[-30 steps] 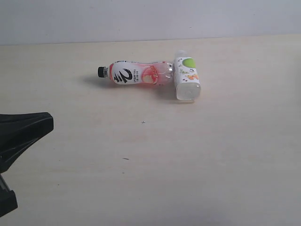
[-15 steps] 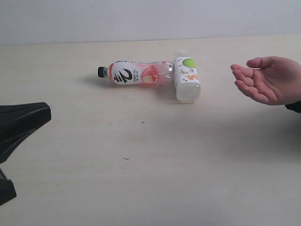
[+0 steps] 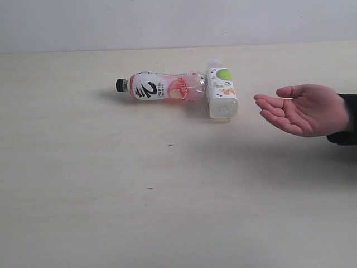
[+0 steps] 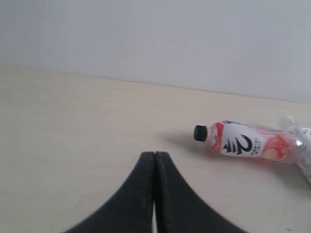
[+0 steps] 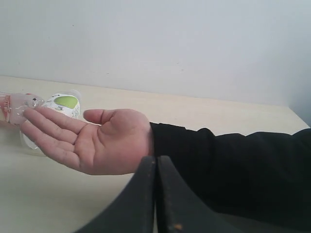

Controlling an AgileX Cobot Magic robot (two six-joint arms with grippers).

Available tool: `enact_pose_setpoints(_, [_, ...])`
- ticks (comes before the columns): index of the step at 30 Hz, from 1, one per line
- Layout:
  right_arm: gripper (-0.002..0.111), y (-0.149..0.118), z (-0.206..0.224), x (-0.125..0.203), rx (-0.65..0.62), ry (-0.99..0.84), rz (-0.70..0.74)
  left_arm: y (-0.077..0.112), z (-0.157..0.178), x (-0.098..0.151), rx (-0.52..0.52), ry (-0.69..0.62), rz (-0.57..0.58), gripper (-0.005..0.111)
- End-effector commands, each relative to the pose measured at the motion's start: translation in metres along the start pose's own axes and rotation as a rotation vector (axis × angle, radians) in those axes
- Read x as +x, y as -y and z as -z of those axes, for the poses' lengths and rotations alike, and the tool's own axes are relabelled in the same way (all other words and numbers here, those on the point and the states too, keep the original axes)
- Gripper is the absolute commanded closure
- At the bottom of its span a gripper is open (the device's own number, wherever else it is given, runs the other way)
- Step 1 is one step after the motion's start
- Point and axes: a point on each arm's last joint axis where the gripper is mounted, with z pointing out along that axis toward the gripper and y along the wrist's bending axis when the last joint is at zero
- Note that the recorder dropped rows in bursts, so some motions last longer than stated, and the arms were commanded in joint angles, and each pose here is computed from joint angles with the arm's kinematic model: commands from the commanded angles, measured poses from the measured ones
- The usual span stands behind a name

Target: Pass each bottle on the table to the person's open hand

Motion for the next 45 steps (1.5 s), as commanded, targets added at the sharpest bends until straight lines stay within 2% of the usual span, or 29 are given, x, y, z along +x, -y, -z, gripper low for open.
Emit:
enact_pose_setpoints(1, [0.108, 0.000, 0.000, 0.001, 0.005, 0.009, 0.002, -0.008, 0.000, 0.002, -0.056, -0.021, 0.079, 0.107])
enact_pose_setpoints(10, [0.108, 0.000, 0.000, 0.001, 0.005, 0.009, 0.002, -0.007, 0.000, 0.005, -0.050, -0.056, 0.086, 0.107])
enact_pose_setpoints(13, [0.108, 0.000, 0.000, 0.001, 0.005, 0.009, 0.002, -0.007, 0.000, 0.006, -0.052, -0.065, 0.159, 0.107])
enact_pose_setpoints(15, [0.108, 0.000, 0.000, 0.001, 0.005, 0.009, 0.002, -0.007, 0.000, 0.007, -0.052, -0.072, 0.162, 0.107])
enact_pose_setpoints(23, [0.108, 0.000, 0.000, 0.001, 0.005, 0.009, 0.002, -0.005, 0.001, 0.017, -0.037, -0.187, 0.169, 0.107])
enact_pose_setpoints(27, [0.108, 0.000, 0.000, 0.001, 0.005, 0.009, 0.002, -0.004, 0.002, 0.020, -0.032, -0.221, 0.207, 0.107])
enact_pose_setpoints(31, [0.108, 0.000, 0.000, 0.001, 0.005, 0.009, 0.002, 0.007, 0.002, 0.020, 0.040, -0.224, 0.159, 0.107])
enact_pose_setpoints(39, [0.108, 0.000, 0.000, 0.001, 0.005, 0.009, 0.002, 0.036, 0.006, 0.021, 0.247, -0.197, -0.002, 0.107])
enact_pose_setpoints(41, [0.108, 0.000, 0.000, 0.001, 0.005, 0.009, 0.002, 0.039, 0.007, 0.022, 0.270, -0.194, -0.040, 0.107])
enact_pose_setpoints(45, [0.108, 0.000, 0.000, 0.001, 0.005, 0.009, 0.002, 0.039, 0.007, 0.022, 0.271, -0.195, -0.046, 0.107])
